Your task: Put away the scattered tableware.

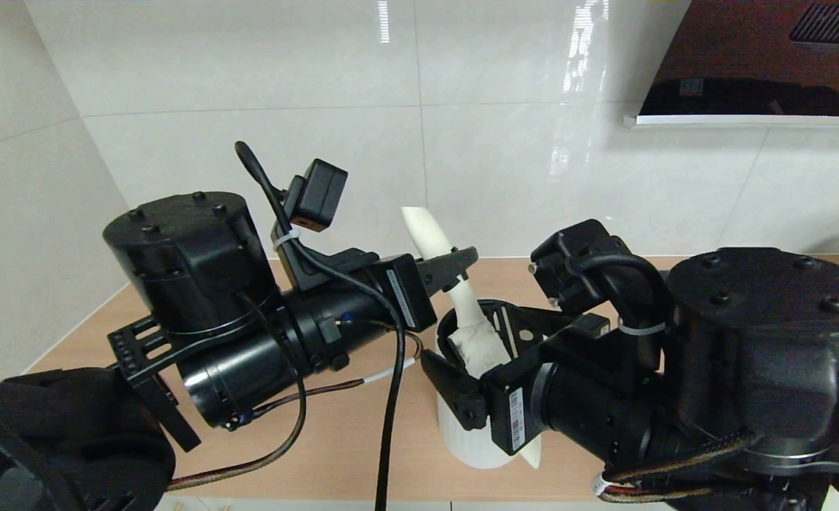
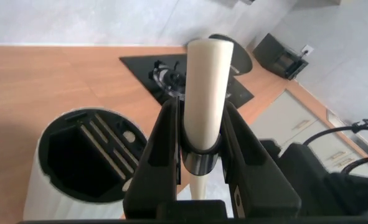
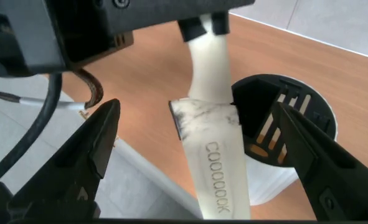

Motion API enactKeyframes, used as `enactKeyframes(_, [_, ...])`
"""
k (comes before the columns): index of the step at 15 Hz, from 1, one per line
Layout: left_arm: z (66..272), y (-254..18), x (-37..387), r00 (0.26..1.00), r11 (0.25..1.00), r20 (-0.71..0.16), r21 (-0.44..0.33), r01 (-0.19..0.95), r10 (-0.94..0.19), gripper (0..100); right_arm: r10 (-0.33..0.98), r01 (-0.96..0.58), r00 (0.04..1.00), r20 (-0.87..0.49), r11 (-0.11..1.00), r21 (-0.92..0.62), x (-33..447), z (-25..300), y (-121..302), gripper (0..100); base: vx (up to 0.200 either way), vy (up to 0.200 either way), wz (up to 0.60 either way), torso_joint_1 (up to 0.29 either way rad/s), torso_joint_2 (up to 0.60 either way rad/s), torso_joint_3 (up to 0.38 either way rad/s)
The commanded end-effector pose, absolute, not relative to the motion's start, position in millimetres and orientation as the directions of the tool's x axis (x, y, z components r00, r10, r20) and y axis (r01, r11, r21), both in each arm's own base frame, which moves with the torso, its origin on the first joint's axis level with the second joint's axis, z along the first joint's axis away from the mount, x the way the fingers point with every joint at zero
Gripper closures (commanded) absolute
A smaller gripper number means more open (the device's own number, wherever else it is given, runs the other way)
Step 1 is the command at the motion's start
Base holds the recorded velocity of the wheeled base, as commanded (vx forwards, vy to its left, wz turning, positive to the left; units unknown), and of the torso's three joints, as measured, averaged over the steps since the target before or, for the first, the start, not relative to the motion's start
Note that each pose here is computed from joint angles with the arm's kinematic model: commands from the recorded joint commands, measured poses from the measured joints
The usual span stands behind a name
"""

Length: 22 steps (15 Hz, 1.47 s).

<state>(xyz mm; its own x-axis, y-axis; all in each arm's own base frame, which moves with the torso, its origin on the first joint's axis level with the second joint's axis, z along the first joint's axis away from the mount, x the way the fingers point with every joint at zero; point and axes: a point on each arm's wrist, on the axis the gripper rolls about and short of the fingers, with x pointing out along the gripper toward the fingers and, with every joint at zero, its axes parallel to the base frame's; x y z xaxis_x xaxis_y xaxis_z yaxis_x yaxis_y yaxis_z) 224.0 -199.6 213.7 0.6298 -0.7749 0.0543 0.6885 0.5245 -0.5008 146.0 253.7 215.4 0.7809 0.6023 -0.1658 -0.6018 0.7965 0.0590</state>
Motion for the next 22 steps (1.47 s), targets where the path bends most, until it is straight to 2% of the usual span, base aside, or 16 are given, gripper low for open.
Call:
enactKeyframes(1, [220, -197, 222, 0.631, 0.517, 0.083, -0.495, 0.698, -0.772, 100, 0.586, -0.584, 0.798, -0.141, 0.81, 0.062, 144, 223, 244, 0, 0.0, 0.0, 0.0, 0.0, 0.0, 0.0])
enactKeyframes(4, [245, -177, 218, 0.655, 0.538, 0.179, -0.435, 0.722, -0.734, 100, 0.548, -0.542, 0.833, -0.074, 0.836, 0.086, 145, 244, 214, 0, 0.0, 0.0, 0.0, 0.0, 0.0, 0.0])
enactKeyframes(6, [268, -162, 214, 0.667, 0.566, 0.255, -0.37, 0.736, -0.7, 100, 0.571, -0.571, 0.82, -0.036, 0.821, 0.029, 147, 254, 186, 0, 0.0, 0.0, 0.0, 0.0, 0.0, 0.0])
enactKeyframes(8, [282, -153, 217, 0.675, 0.607, 0.302, -0.295, 0.738, -0.674, 100, 0.55, -0.55, 0.835, -0.021, 0.835, 0.031, 155, 259, 170, 0, 0.0, 0.0, 0.0, 0.0, 0.0, 0.0])
enactKeyframes(9, [291, -147, 223, 0.682, 0.651, 0.333, -0.217, 0.728, -0.652, 100, 0.522, -0.521, 0.853, -0.015, 0.853, 0.031, 159, 260, 164, 0, 0.0, 0.0, 0.0, 0.0, 0.0, 0.0])
enactKeyframes(10, [294, -149, 225, 0.668, 0.655, 0.341, -0.172, 0.736, -0.661, 100, 0.498, -0.498, 0.867, -0.009, 0.867, 0.033, 162, 262, 158, 0, 0.0, 0.0, 0.0, 0.0, 0.0, 0.0])
enactKeyframes(12, [283, -149, 225, 0.664, 0.658, 0.305, -0.137, 0.74, -0.683, 100, 0.456, -0.456, 0.89, -0.007, 0.889, 0.032, 170, 262, 150, 0, 0.0, 0.0, 0.0, 0.0, 0.0, 0.0])
enactKeyframes(14, [276, -154, 222, 0.601, 0.609, 0.277, -0.067, 0.79, -0.749, 100, 0.437, -0.437, 0.899, -0.012, 0.899, 0.03, 174, 261, 147, 0, 0.0, 0.0, 0.0, 0.0, 0.0, 0.0])
enactKeyframes(17, [267, -169, 227, 0.576, 0.583, 0.246, -0.05, 0.811, -0.78, 100, 0.436, -0.435, 0.9, -0.025, 0.9, 0.027, 177, 258, 149, 0, 0.0, 0.0, 0.0, 0.0, 0.0, 0.0])
enactKeyframes(19, [248, -186, 234, 0.561, 0.569, 0.197, -0.016, 0.822, -0.804, 100, 0.429, -0.428, 0.903, -0.031, 0.903, 0.025, 179, 256, 149, 0, 0.0, 0.0, 0.0, 0.0, 0.0, 0.0])
enactKeyframes(22, [234, -196, 245, 0.559, 0.569, 0.208, -0.013, 0.822, -0.803, 100, 0.427, -0.427, 0.904, -0.034, 0.904, 0.024, 180, 256, 149, 0, 0.0, 0.0, 0.0, 0.0, 0.0, 0.0])
